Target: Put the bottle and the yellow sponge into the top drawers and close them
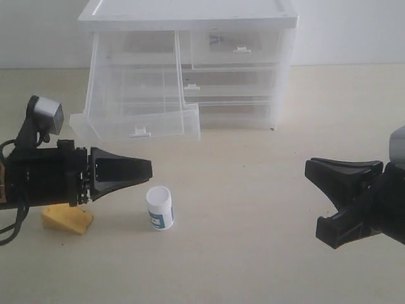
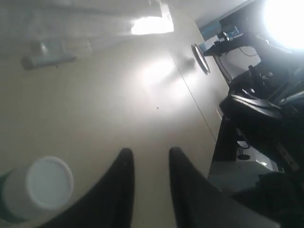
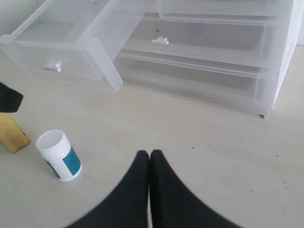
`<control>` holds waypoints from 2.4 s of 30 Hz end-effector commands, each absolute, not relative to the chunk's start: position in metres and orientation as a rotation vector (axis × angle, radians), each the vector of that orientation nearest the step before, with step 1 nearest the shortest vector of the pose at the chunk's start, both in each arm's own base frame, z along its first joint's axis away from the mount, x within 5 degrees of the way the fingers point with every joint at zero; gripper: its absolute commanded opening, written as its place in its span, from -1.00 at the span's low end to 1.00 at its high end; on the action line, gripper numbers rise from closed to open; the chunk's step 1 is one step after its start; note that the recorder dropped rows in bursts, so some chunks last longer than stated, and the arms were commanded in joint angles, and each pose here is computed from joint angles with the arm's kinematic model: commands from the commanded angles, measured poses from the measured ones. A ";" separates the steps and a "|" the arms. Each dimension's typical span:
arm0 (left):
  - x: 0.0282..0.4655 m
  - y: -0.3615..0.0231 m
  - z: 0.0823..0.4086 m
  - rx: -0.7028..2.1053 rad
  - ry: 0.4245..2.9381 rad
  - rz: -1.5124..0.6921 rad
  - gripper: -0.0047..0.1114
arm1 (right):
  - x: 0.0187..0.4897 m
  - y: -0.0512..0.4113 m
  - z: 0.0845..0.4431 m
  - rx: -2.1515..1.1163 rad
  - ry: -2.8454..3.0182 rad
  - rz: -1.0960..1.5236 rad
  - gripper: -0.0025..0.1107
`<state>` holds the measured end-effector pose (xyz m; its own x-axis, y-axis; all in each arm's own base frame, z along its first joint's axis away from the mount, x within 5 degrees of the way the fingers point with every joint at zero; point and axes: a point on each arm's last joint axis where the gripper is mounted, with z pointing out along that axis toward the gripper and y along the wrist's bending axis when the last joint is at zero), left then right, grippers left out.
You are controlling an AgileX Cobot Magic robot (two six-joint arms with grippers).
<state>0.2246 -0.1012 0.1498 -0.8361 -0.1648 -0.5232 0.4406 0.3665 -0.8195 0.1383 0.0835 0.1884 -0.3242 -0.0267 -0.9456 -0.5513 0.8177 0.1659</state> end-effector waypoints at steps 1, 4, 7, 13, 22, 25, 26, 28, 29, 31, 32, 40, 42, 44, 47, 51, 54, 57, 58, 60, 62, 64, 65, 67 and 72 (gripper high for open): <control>0.211 -0.099 0.156 0.319 2.060 -1.490 -0.85 | 0.139 0.085 0.189 -0.444 1.841 0.574 -0.96; 0.199 -0.094 0.163 0.367 2.015 -1.438 -0.85 | 0.134 0.091 0.190 -0.530 1.823 0.629 -0.96; 0.187 -0.089 0.186 0.429 1.908 -1.363 -0.85 | 0.131 0.105 0.200 -0.662 1.799 0.774 -0.96; 0.161 -0.071 0.258 0.481 1.596 -1.086 -0.85 | 0.138 0.136 0.219 -0.837 1.867 0.962 -0.96; 0.119 -0.014 0.287 0.000 1.618 -0.268 -0.85 | 0.142 0.269 0.196 -1.140 1.981 0.832 -0.79; 0.105 -0.006 0.287 -0.081 1.578 -0.208 -0.85 | 0.149 0.316 0.185 -1.228 1.981 0.730 -0.38; 0.102 -0.006 0.286 -0.081 1.566 -0.205 -0.85 | 0.152 0.331 0.182 -1.242 1.974 0.718 -0.20; 0.098 -0.007 0.283 -0.079 1.557 -0.205 -0.85 | 0.163 0.366 0.177 -1.288 1.921 0.677 0.21; 0.098 -0.006 0.281 -0.081 1.562 -0.204 -0.85 | 0.171 0.381 0.170 -1.322 1.891 0.637 0.37; 0.098 -0.007 0.281 -0.080 1.561 -0.205 -0.85 | 0.184 0.396 0.158 -1.325 1.911 0.552 0.47; 0.098 -0.007 0.282 -0.079 1.560 -0.206 -0.85 | 0.189 0.401 0.152 -1.321 1.931 0.508 0.48; 0.098 -0.008 0.282 -0.071 1.557 -0.214 -0.85 | 0.227 0.433 0.107 -1.319 1.943 0.424 0.27; 0.098 -0.008 0.282 -0.068 1.557 -0.212 -0.85 | 0.230 0.428 0.108 -1.282 1.994 0.380 -0.43; 0.098 -0.008 0.282 -0.068 1.557 -0.212 -0.85 | 0.224 0.425 0.118 -1.212 2.079 0.328 -0.95; 0.098 -0.007 0.282 -0.071 1.558 -0.209 -0.85 | 0.202 0.419 0.144 -1.258 2.104 0.200 -0.94; 0.098 -0.005 0.281 -0.088 1.566 -0.192 -0.85 | 0.159 0.399 0.190 -1.329 2.069 0.187 -0.94; 0.098 -0.005 0.281 -0.090 1.566 -0.190 -0.85 | 0.142 0.365 0.221 -1.306 2.049 0.212 -0.94; 0.098 -0.005 0.281 -0.090 1.566 -0.190 -0.85 | 0.148 0.330 0.265 -1.133 1.991 0.324 -0.94; 0.098 -0.005 0.281 -0.090 1.566 -0.190 -0.85 | 0.154 0.317 0.285 -1.061 1.939 0.401 -0.94; 0.098 -0.005 0.281 -0.095 1.565 -0.198 -0.85 | 0.165 0.303 0.309 -0.977 1.866 0.497 -0.94; 0.098 -0.007 0.281 -0.084 1.561 -0.209 -0.85 | 0.187 0.291 0.329 -0.914 1.764 0.560 -0.94; 0.098 -0.008 0.282 -0.075 1.557 -0.217 -0.85 | 0.217 0.284 0.330 -0.835 1.745 0.594 -0.93; 0.098 -0.008 0.282 -0.074 1.557 -0.219 -0.85 | 0.230 0.285 0.325 -0.801 1.761 0.611 -0.93; 0.098 -0.008 0.282 -0.074 1.557 -0.219 -0.85 | 0.257 0.287 0.310 -0.737 1.814 0.610 -0.93; 0.098 -0.008 0.282 -0.074 1.557 -0.219 -0.85 | 0.289 0.302 0.288 -0.736 1.860 0.537 -0.93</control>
<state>0.0988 -0.0078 0.2821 -0.0048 -0.1664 -0.9860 0.0925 0.9817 -0.1662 0.2761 0.2949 0.2888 -0.3068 -0.2528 -0.9176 -0.6998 0.7134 0.0374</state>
